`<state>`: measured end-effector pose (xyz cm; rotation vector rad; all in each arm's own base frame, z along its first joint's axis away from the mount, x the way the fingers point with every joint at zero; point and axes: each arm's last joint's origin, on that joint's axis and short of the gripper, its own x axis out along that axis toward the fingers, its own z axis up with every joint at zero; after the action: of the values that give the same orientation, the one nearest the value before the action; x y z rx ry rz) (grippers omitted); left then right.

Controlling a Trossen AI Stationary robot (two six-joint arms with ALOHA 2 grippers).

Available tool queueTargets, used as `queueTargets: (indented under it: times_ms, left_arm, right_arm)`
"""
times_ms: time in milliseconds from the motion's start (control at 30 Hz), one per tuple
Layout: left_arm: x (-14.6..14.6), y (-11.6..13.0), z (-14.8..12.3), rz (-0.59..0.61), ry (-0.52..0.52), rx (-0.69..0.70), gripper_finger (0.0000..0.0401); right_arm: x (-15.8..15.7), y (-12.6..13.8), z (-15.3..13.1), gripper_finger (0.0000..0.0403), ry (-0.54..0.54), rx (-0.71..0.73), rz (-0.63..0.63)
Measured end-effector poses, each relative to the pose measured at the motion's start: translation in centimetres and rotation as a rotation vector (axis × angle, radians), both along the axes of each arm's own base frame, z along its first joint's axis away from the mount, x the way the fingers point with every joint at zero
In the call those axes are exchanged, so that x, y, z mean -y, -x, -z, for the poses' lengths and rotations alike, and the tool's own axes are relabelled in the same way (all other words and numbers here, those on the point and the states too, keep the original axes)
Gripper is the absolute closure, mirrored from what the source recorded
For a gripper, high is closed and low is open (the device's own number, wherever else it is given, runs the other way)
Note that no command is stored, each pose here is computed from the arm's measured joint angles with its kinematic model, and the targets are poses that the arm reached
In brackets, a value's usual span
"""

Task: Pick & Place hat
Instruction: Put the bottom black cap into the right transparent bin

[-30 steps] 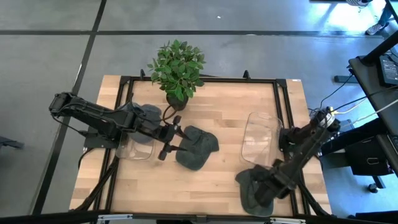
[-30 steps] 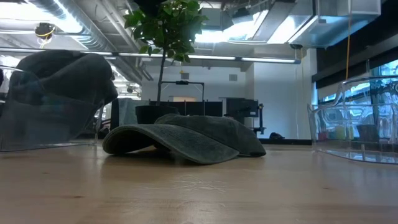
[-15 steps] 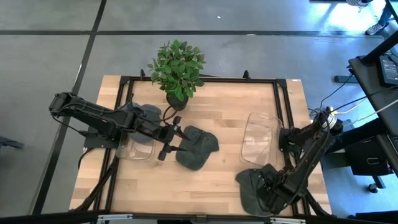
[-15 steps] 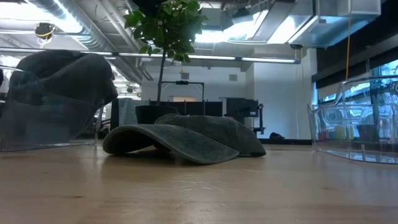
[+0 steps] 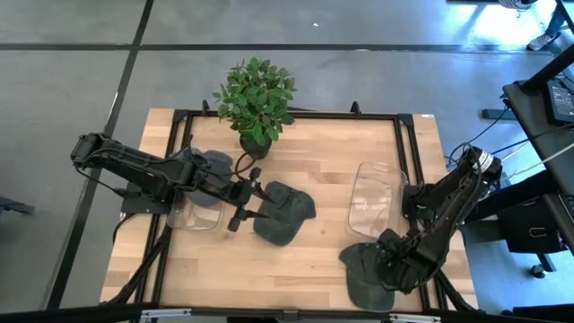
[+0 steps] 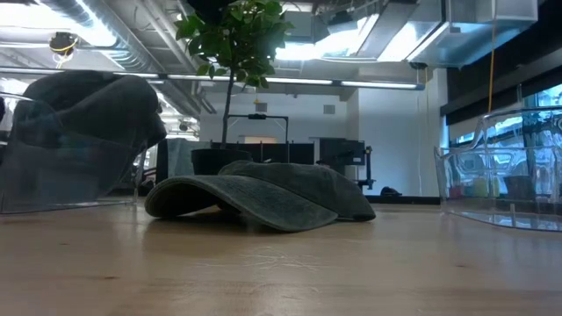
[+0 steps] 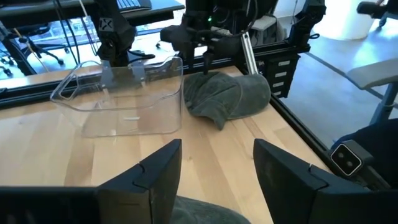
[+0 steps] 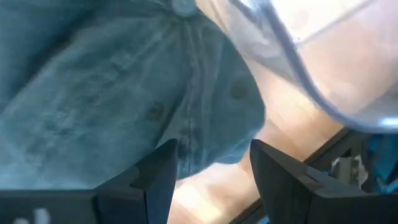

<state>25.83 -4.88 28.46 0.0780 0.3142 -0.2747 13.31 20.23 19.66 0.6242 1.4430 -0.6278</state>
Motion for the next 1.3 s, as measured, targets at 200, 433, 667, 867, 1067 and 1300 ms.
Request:
queueTargets:
  times_ms: [200, 433, 667, 867, 1067, 1300]
  left_arm:
    - [0.0, 0.0, 0.0, -0.001, 0.000, 0.000, 0.0209]
    - [0.0, 0.0, 0.0, -0.001, -0.001, 0.000, 0.0205]
    - [0.0, 0.0, 0.0, -0.002, -0.001, 0.000, 0.0209]
    - [0.0, 0.0, 0.0, -0.003, -0.002, 0.000, 0.0207]
    - [0.0, 0.0, 0.0, -0.003, -0.001, 0.000, 0.0206]
    - [0.0, 0.0, 0.0, -0.003, -0.001, 0.000, 0.0209]
  right_arm:
    - [0.4, 0.3, 2.0, 0.0201, -0.045, 0.021, 0.004]
    - [0.5, 0.4, 2.9, 0.0214, -0.067, 0.030, 0.005]
    - [0.4, 0.5, 2.9, 0.0333, -0.093, -0.012, -0.004]
    - [-0.1, 0.2, 1.8, 0.0390, -0.104, -0.005, -0.046]
    - [-1.5, 0.0, -2.4, 0.0396, -0.083, 0.041, -0.142]
    - [-2.1, 0.5, -8.8, 0.0399, 0.053, 0.193, -0.190]
